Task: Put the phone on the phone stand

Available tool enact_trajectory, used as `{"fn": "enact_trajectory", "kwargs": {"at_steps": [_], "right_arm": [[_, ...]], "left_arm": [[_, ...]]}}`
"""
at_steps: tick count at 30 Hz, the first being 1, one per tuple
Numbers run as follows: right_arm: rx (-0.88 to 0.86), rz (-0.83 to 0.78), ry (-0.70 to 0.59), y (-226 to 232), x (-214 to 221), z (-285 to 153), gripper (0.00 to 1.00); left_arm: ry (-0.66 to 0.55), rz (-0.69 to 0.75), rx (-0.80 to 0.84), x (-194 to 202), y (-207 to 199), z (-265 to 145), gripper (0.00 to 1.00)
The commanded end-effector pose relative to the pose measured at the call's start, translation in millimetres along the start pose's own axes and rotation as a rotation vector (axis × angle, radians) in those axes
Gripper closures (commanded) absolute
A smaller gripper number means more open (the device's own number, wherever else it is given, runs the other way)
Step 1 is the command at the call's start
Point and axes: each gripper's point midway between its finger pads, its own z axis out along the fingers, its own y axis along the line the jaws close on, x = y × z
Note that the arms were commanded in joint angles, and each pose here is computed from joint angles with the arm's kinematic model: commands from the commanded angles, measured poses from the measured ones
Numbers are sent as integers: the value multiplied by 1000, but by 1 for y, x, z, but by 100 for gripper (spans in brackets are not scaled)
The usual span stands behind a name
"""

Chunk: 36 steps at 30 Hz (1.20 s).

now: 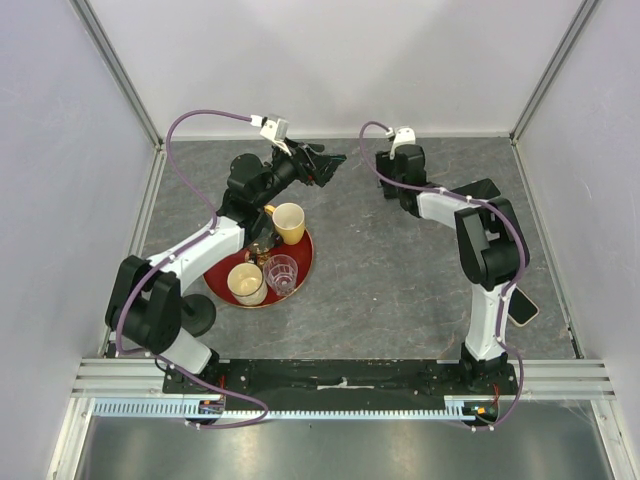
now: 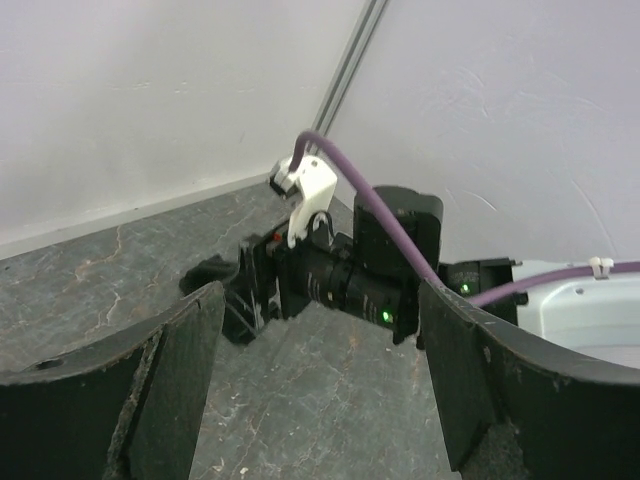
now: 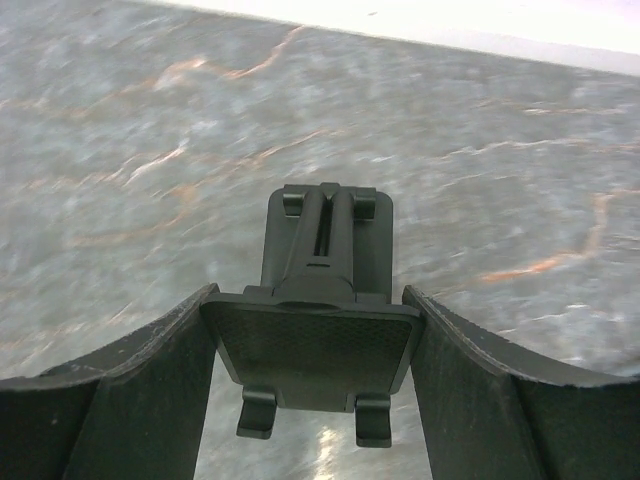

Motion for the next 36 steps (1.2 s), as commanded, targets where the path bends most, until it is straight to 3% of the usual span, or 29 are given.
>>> {"fn": "enact_trajectory", "kwargs": {"at_steps": [1, 7, 11, 18, 31, 36], "right_arm": [[204, 130, -129, -67, -60, 12, 100], [231, 170, -140, -92, -63, 25, 100], [241, 153, -169, -100, -88, 37, 100], [135, 140, -134, -101, -71, 61, 100], [16, 119, -78, -109, -43, 69, 100], [15, 152, -70, -107, -41, 71, 81]], "left_arm": [[-51, 0, 60, -21, -11, 8, 16], [-50, -21, 82, -21, -10, 11, 17], [-47, -37, 113, -22, -14, 12, 17], [-35, -51, 115, -13, -9, 16, 18], [-1, -141, 201, 0, -15, 24, 20], [-8, -126, 202, -4, -17, 21, 20]]}}
